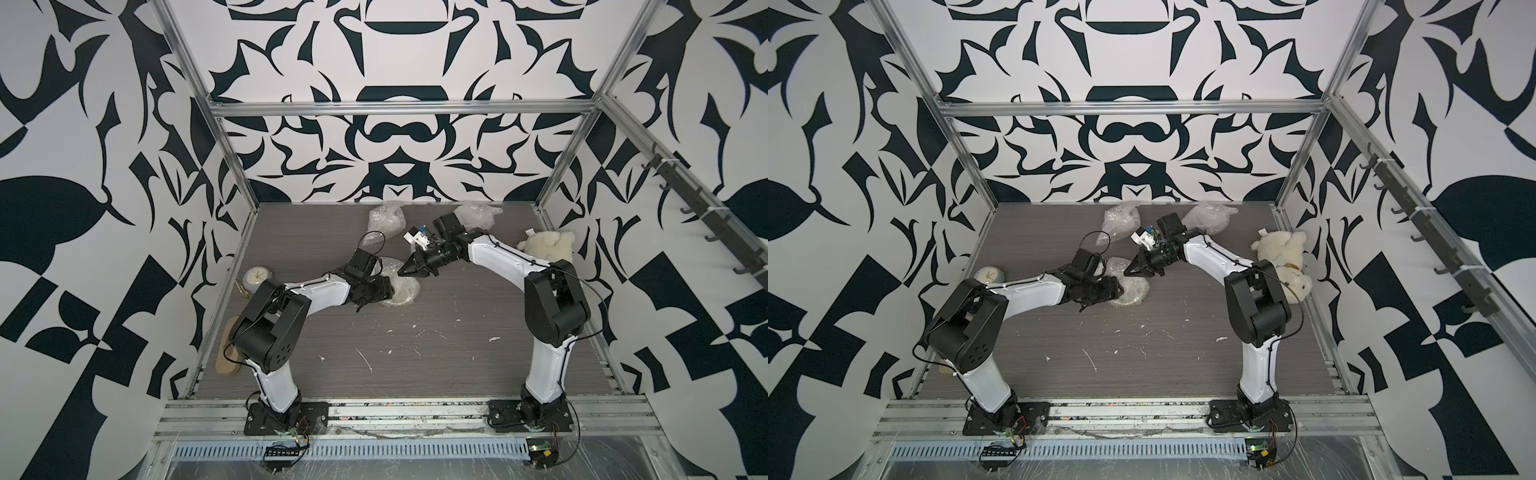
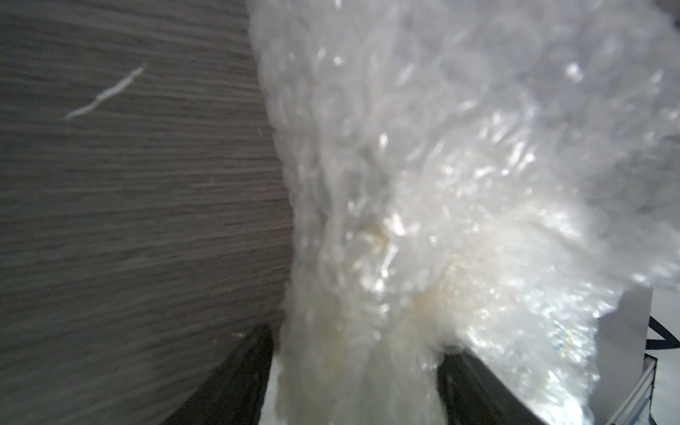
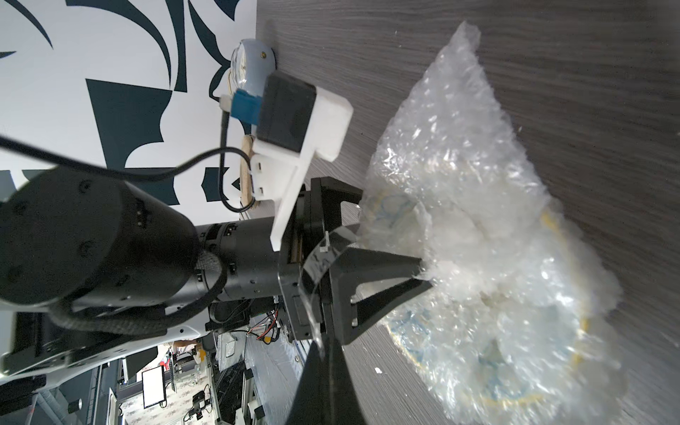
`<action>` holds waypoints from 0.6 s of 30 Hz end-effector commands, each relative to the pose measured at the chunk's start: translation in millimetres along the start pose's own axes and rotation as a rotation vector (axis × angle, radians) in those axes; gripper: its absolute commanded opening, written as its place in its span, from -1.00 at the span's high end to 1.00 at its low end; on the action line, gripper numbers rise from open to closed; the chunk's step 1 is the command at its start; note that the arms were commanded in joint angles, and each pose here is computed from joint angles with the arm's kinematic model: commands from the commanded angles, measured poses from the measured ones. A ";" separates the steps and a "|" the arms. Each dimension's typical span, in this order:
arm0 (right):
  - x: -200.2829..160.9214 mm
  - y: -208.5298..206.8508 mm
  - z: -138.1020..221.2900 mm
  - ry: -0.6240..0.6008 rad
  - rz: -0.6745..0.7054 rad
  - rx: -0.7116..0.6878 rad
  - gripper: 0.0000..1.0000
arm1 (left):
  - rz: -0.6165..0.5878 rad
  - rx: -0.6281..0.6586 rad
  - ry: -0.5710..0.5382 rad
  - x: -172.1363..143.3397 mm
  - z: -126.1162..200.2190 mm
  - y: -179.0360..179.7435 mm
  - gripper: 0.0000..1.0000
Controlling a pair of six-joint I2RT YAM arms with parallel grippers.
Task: Wrap bowls in bubble wrap
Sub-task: Stick the tape on the bubble wrap.
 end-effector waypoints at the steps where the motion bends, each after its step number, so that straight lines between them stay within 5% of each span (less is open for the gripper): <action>1: -0.5 -3.6 -6.2 0.017 0.003 0.013 1.00 | 0.023 0.089 0.055 -15.1 -1.6 20.1 -0.44; 18: -37.8 -38.4 -11.8 0.093 -0.089 -0.064 1.00 | 0.019 0.084 0.057 -13.0 -2.3 17.9 -0.44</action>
Point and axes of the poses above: each gripper's point midway between its finger pads, its own z axis back along the fingers, its own y axis along the line the jaws close on, x = y × z, the point moved 7 cm from there along z, back along the fingers
